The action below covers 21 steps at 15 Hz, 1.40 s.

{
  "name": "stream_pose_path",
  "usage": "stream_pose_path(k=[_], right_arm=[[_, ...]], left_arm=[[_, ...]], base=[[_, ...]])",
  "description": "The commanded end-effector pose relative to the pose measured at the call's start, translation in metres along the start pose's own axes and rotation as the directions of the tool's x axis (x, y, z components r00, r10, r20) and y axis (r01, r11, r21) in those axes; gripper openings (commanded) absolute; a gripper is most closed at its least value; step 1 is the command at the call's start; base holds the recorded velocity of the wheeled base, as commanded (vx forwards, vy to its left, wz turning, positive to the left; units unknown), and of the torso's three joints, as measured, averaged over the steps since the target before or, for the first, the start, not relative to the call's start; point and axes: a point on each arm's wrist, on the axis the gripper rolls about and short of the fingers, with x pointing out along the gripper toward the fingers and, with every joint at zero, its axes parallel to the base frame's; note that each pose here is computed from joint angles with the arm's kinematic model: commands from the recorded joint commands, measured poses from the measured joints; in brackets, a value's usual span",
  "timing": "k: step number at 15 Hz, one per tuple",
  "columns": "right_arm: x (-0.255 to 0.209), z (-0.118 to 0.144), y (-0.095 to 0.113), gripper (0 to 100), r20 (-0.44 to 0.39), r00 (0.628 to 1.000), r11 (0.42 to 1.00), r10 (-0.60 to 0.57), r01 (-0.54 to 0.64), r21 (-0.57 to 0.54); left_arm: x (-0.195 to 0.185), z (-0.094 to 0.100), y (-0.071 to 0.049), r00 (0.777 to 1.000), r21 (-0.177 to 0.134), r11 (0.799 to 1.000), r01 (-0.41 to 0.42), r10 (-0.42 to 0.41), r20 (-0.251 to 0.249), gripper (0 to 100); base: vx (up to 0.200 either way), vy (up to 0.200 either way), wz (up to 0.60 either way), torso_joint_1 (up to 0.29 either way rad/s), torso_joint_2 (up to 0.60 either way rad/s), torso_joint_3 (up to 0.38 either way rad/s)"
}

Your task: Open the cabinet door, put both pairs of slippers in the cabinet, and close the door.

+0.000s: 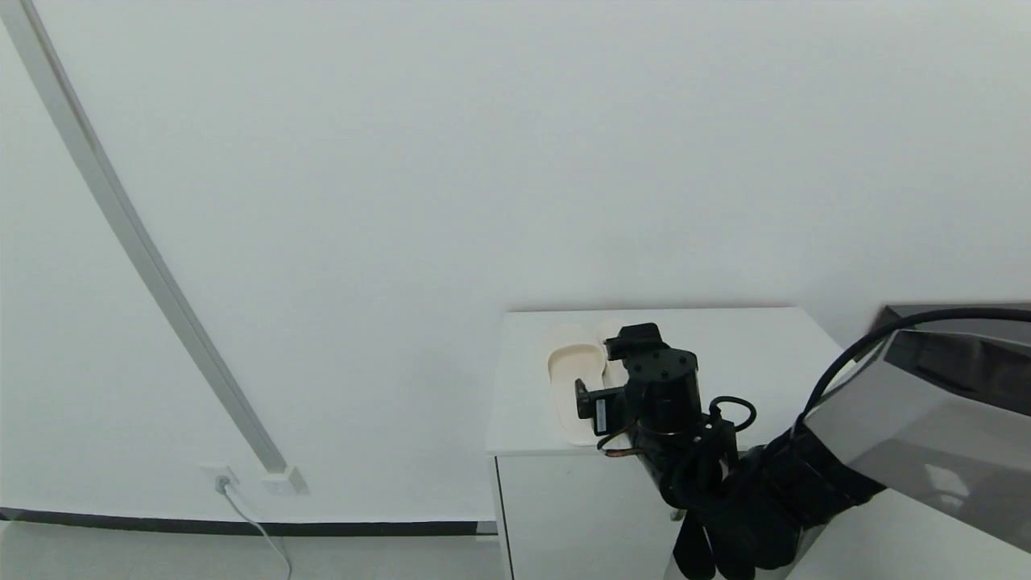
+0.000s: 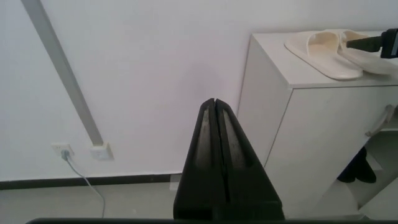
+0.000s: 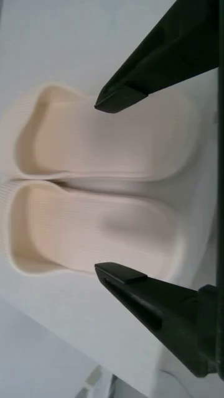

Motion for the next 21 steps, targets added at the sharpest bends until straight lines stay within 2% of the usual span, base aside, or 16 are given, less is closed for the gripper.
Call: stream_pose_path(k=[1, 7, 21], right_arm=[[0.011, -0.011, 0.001, 100, -0.016, 1.000, 1.000, -0.010, 0.010, -0.009], [0.032, -0.004, 0.008, 100, 0.002, 1.000, 1.000, -0.007, 0.007, 0.005], [0.070, 0.003, -0.002, 100, 0.040, 0.998, 0.999, -0.038, 0.036, 0.041]], left_arm=[[0.000, 0.000, 0.000, 1.000, 0.000, 1.000, -0.001, 0.001, 0.000, 0], [0.000, 0.000, 0.000, 1.000, -0.002, 1.000, -0.001, 0.001, 0.000, 0], [0.000, 0.000, 0.000, 1.000, 0.000, 1.000, -0.001, 0.001, 0.000, 0]], base=[[0.000, 0.000, 0.00, 0.000, 0.00, 0.000], [0.000, 0.000, 0.00, 0.000, 0.00, 0.000], [0.000, 0.000, 0.00, 0.000, 0.00, 0.000]])
